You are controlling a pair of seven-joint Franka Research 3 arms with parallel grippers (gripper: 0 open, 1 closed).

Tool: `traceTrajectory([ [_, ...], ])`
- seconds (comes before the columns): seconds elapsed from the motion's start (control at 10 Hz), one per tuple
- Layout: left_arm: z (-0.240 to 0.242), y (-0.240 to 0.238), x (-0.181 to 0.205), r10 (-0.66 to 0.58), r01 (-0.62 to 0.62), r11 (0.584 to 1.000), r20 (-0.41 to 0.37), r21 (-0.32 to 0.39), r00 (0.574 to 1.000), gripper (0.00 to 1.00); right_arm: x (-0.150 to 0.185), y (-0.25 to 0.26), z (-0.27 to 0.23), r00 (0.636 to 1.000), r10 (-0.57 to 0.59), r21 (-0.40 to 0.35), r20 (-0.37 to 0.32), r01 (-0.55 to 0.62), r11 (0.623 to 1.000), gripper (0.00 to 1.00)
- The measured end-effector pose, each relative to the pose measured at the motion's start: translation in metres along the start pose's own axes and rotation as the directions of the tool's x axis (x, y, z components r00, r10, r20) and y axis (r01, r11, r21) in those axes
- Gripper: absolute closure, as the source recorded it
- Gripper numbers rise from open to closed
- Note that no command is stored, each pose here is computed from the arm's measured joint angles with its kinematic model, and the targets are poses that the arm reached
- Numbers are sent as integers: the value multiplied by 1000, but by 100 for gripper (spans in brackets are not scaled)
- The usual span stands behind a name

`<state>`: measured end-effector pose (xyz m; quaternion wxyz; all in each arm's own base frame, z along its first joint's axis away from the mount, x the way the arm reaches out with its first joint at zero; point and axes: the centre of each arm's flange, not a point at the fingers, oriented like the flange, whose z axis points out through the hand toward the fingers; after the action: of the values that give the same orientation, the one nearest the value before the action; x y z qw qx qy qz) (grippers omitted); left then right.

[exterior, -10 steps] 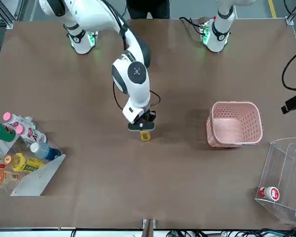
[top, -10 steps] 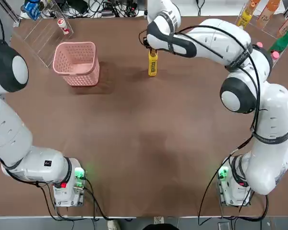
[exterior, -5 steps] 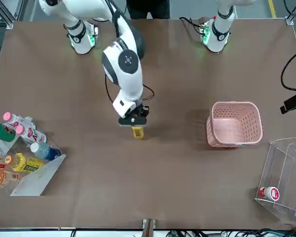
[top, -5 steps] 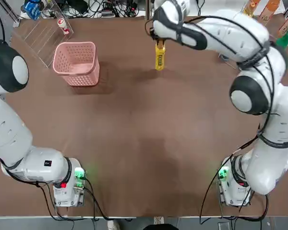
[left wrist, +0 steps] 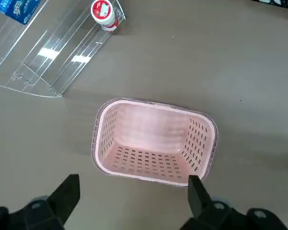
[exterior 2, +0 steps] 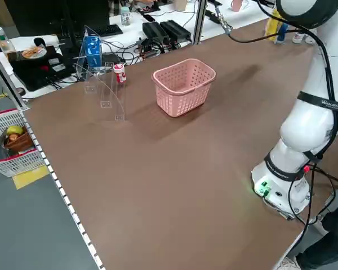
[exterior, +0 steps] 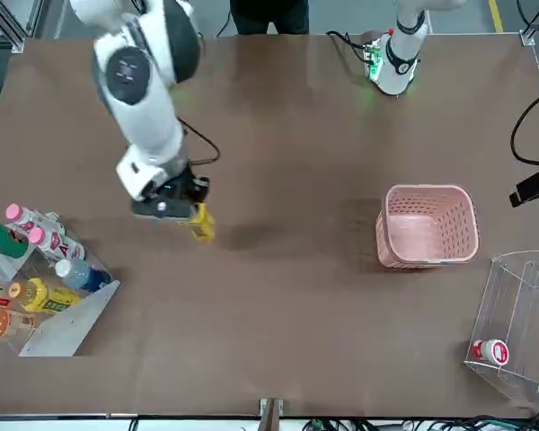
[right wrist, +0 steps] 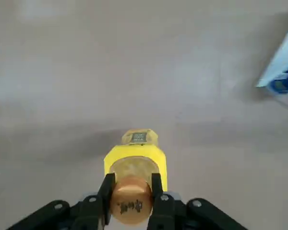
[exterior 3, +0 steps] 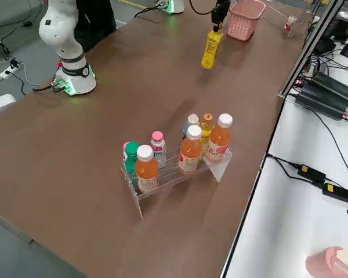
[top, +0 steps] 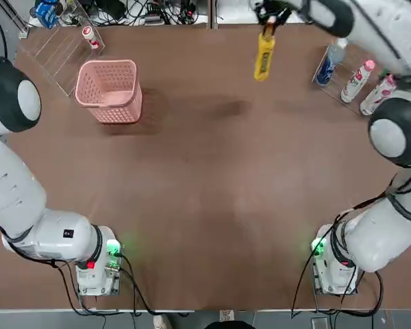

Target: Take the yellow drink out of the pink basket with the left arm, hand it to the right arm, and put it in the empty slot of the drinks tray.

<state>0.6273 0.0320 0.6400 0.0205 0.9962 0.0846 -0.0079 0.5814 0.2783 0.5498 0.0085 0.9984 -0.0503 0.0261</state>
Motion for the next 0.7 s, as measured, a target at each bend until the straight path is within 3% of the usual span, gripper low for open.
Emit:
traceTrajectory([
  [0.3, 0, 0, 0, 0, 0, 1000, 0, 0, 1000, 0, 12, 100, -39, 999, 45, -13, 14, -45, 999, 66],
  [0.7, 0, 0, 0, 0, 0, 1000, 0, 0, 1000, 0, 27, 201, -54, 985, 164, -36, 48, -162, 986, 66],
])
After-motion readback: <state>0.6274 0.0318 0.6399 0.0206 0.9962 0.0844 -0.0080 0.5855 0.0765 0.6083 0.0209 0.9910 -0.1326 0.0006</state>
